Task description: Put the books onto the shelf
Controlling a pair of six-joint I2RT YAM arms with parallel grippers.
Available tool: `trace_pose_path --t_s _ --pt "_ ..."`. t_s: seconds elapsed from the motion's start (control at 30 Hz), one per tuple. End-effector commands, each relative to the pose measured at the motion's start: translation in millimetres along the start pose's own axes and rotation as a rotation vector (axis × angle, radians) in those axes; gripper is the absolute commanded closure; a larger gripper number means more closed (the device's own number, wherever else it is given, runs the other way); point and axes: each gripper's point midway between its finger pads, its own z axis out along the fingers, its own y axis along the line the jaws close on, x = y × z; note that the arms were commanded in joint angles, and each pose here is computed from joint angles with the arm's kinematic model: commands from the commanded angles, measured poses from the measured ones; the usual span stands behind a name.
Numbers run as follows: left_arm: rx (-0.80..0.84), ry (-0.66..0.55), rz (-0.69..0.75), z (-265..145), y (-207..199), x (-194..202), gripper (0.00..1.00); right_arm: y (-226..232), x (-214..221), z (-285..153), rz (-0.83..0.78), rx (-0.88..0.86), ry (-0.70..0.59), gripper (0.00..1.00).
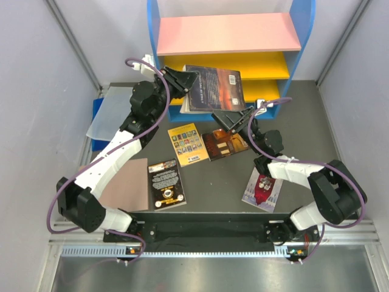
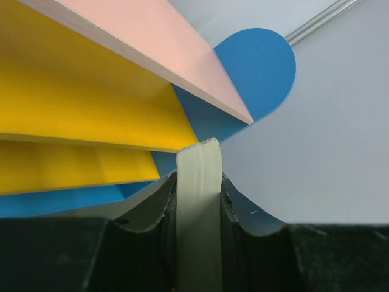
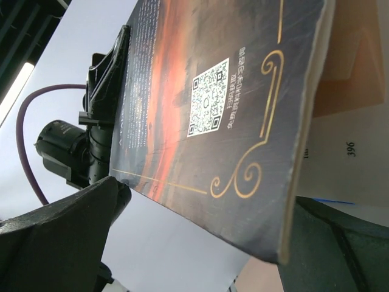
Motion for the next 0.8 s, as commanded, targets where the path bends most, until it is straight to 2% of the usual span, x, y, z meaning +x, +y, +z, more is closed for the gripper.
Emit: trace_pose_path --t_s 0.0,0.27,0.47,0.77 --pt "0.231 -0.159 -0.04 -25.4 -76.7 -50.1 1.0 123.1 -30.1 -24.8 -0.138 -0.477 -0.158 0.0" --pt "0.218 -0.132 -0.036 -29.8 -69.3 -40.4 1.0 127.8 -31.0 -26.5 -0.143 -0.488 -0.162 0.0" --pt "0.232 -0.063 -0.049 -33.5 -65.1 -18.5 1.0 130.6 -33.6 -27.9 -0.138 -0.491 -0.175 0.0" --pt "0.121 0.032 -0.033 -57.1 -22.8 22.8 1.0 150.8 -39.0 -34.5 -0.167 -0.536 -0.195 0.0"
